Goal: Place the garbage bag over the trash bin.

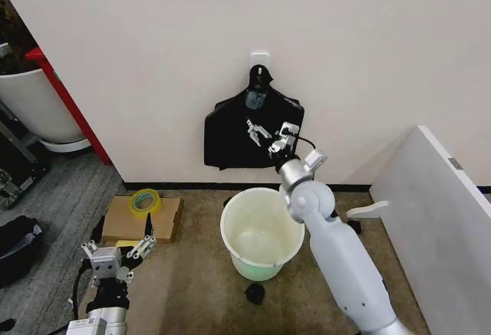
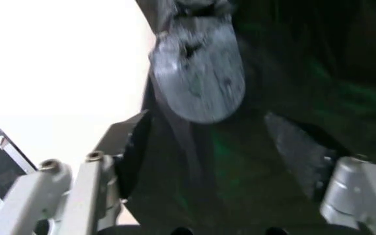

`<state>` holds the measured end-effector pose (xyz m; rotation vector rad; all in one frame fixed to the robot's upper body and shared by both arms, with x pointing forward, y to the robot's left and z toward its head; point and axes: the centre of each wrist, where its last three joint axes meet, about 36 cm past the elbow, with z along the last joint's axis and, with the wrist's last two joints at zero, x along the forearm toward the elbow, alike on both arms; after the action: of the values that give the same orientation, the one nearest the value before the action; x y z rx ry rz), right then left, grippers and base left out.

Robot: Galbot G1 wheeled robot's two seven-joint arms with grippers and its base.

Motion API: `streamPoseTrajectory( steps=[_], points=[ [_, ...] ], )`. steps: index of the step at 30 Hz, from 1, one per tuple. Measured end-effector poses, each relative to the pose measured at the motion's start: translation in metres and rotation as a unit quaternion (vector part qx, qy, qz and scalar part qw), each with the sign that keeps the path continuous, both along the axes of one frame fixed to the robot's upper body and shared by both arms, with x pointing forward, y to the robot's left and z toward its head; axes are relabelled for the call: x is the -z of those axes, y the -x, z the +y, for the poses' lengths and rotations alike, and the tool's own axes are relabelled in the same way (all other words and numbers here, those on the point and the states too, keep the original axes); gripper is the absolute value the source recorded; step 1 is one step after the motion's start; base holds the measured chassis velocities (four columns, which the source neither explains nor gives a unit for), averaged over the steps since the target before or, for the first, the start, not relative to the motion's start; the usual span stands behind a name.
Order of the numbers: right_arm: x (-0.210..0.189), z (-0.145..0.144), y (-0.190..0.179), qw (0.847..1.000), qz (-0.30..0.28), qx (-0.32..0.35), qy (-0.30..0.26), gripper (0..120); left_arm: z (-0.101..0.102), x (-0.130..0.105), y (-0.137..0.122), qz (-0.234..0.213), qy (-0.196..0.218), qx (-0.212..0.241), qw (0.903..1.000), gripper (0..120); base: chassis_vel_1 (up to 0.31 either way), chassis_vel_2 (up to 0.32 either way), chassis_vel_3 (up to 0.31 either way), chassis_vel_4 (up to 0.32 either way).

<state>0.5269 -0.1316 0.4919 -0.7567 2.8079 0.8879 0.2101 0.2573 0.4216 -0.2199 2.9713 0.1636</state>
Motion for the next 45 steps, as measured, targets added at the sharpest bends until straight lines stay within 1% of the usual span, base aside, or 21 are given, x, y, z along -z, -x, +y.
streamPoseTrajectory(
  steps=[1,7,8,10,11,12,13,14,15,17,26,29,33,34,37,42,43,45],
  points=[
    [0.0,0.0,0.0,1.0,0.0,0.0,0.0,63,0.0,0.0,0.0,0.0,0.0,0.0,1.0,98,0.0,0.0,0.0,0.0],
    [-0.011,0.001,-0.005,1.0,0.0,0.0,-0.007,41,0.0,0.0,-0.001,-0.002,0.006,-0.008,0.9999,98,0.0,0.0,0.0,0.0],
    [-0.011,0.001,-0.005,1.0,0.0,0.0,-0.007,41,0.0,0.0,-0.001,-0.002,0.006,-0.008,0.9999,98,0.0,0.0,0.0,0.0],
    [-0.013,0.001,-0.003,1.0,-0.003,-0.001,-0.008,33,0.0,0.001,-0.001,-0.003,0.007,-0.008,0.9999,97,0.0,0.0,0.0,0.0],
    [-0.013,0.001,-0.003,1.0,-0.003,-0.001,-0.008,33,0.0,0.001,-0.001,-0.003,0.007,-0.008,0.9999,97,0.0,0.0,0.0,0.0],
    [-0.013,0.002,-0.001,1.0,-0.004,0.0,-0.007,26,0.001,0.002,-0.002,-0.003,0.008,-0.008,0.9999,98,0.0,0.0,0.0,0.0],
    [-0.014,0.002,0.0,1.0,-0.006,0.0,-0.007,16,0.002,0.003,-0.003,-0.004,0.007,-0.009,0.9999,98,0.0,0.0,0.0,0.0],
    [-0.015,0.002,0.0,1.0,-0.007,0.0,-0.007,15,0.002,0.003,-0.003,-0.004,0.007,-0.009,0.9999,98,0.0,0.0,0.0,0.0],
    [-0.015,0.002,0.0,1.0,-0.008,-0.001,-0.007,8,0.002,0.003,-0.003,-0.004,0.006,-0.009,0.9999,98,0.0,0.0,0.0,0.0],
    [-0.017,0.003,-0.001,1.0,-0.009,-0.001,-0.007,0,0.003,0.003,-0.004,-0.005,0.004,-0.007,1.0,98,0.0,0.0,0.0,0.0],
    [-0.016,0.001,-0.002,1.0,-0.005,0.008,-0.01,0,0.004,-0.001,-0.005,-0.01,0.004,-0.007,0.9999,98,0.0,0.0,0.0,0.0],
    [-0.009,-0.003,0.007,1.0,-0.005,0.015,-0.003,0,0.002,0.0,-0.004,-0.009,0.007,-0.008,0.9999,98,0.0,0.0,0.0,0.0],
    [0.013,-0.014,0.039,0.999,-0.006,0.023,0.034,0,0.001,0.0,-0.004,-0.009,0.007,-0.007,0.9999,97,0.0,0.0,0.0,0.0],
    [0.013,-0.014,0.039,0.999,-0.006,0.023,0.034,0,0.001,0.0,-0.004,-0.009,0.007,-0.007,0.9999,97,0.0,0.0,0.0,0.0],
    [0.023,-0.023,0.072,0.999,-0.001,0.016,0.052,0,0.0,0.001,-0.006,-0.009,0.008,-0.006,0.9999,98,0.0,0.0,0.0,0.0],
    [0.039,-0.039,0.114,0.993,-0.027,0.016,0.115,0,-0.003,0.002,-0.006,-0.008,0.009,-0.004,0.9999,98,0.0,0.0,0.0,0.0],
    [0.039,-0.039,0.114,0.993,-0.027,0.016,0.115,0,-0.003,0.002,-0.006,-0.008,0.009,-0.004,0.9999,98,0.0,0.0,0.0,0.0],
    [0.049,-0.045,0.13,0.99,-0.031,0.018,0.137,0,-0.003,0.003,-0.006,-0.007,0.01,-0.003,0.9999,98,0.0,0.0,0.0,0.0]
  ],
)
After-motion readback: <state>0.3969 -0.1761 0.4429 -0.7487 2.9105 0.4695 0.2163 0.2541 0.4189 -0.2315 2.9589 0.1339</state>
